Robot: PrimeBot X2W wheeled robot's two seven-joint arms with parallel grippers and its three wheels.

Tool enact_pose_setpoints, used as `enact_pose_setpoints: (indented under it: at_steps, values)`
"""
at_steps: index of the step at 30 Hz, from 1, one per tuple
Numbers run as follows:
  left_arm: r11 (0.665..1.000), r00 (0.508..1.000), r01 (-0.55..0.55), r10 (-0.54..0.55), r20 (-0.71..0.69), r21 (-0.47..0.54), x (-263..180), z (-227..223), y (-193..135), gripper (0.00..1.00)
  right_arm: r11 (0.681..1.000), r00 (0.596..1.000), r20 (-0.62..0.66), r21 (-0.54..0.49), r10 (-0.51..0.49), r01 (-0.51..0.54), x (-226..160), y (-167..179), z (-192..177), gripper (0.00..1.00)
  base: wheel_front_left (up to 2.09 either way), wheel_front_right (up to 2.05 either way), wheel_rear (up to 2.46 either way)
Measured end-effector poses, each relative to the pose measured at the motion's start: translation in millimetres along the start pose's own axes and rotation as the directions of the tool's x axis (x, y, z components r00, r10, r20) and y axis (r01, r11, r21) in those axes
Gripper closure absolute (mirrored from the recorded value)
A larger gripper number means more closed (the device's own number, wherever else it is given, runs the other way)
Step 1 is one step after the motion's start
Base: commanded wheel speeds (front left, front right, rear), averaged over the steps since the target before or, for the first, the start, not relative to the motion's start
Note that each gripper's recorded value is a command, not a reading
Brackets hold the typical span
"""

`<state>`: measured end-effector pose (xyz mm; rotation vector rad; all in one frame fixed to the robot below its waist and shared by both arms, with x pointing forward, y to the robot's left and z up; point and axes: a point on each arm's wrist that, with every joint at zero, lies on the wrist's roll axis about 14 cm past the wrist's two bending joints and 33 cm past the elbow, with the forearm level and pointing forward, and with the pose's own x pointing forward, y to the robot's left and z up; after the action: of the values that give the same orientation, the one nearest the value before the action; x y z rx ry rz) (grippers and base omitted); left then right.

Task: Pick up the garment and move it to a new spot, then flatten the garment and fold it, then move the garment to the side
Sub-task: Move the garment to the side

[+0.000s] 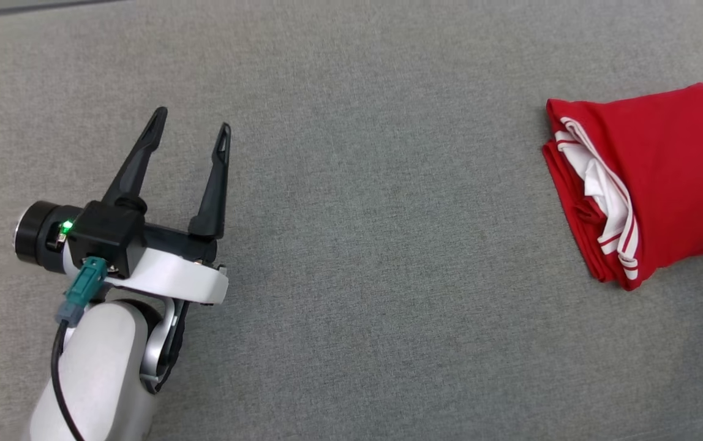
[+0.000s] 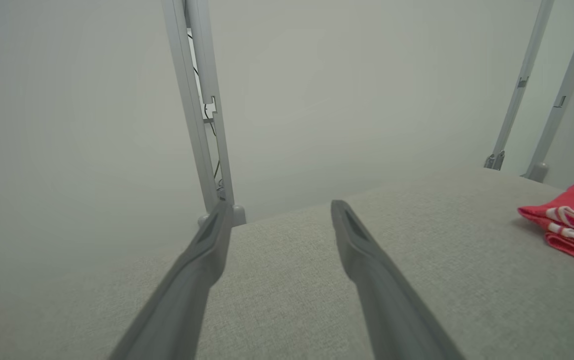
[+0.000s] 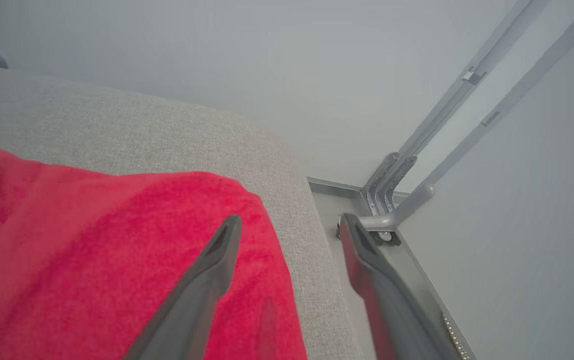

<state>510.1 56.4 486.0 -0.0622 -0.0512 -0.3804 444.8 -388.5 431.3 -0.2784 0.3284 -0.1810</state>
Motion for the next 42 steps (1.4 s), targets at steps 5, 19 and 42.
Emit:
enact_pose_setpoints:
  at_steps: [5, 19, 42]
  values:
    - [0.999, 0.999, -0.044, 0.044, 0.021, -0.005, -11, 10, 9, 0.00, 0.992, 0.988, 0.149, 0.123, -0.045, 0.027, -16, 2, 35, 0.00, 0.00, 0.00, 0.00]
    - [0.974, 0.971, -0.228, 0.227, 0.072, 0.013, -74, 46, 43, 0.00, 0.928, 0.868, 0.493, 0.293, 0.061, -0.231, -84, 115, 132, 0.00, 0.00, 0.00, 0.00]
    - [0.926, 0.926, -0.377, 0.377, 0.001, 0.006, -178, 53, 53, 0.00, 0.914, 0.882, 0.454, 0.295, 0.123, -0.279, -151, 143, 119, 0.00, 0.00, 0.00, 0.00]
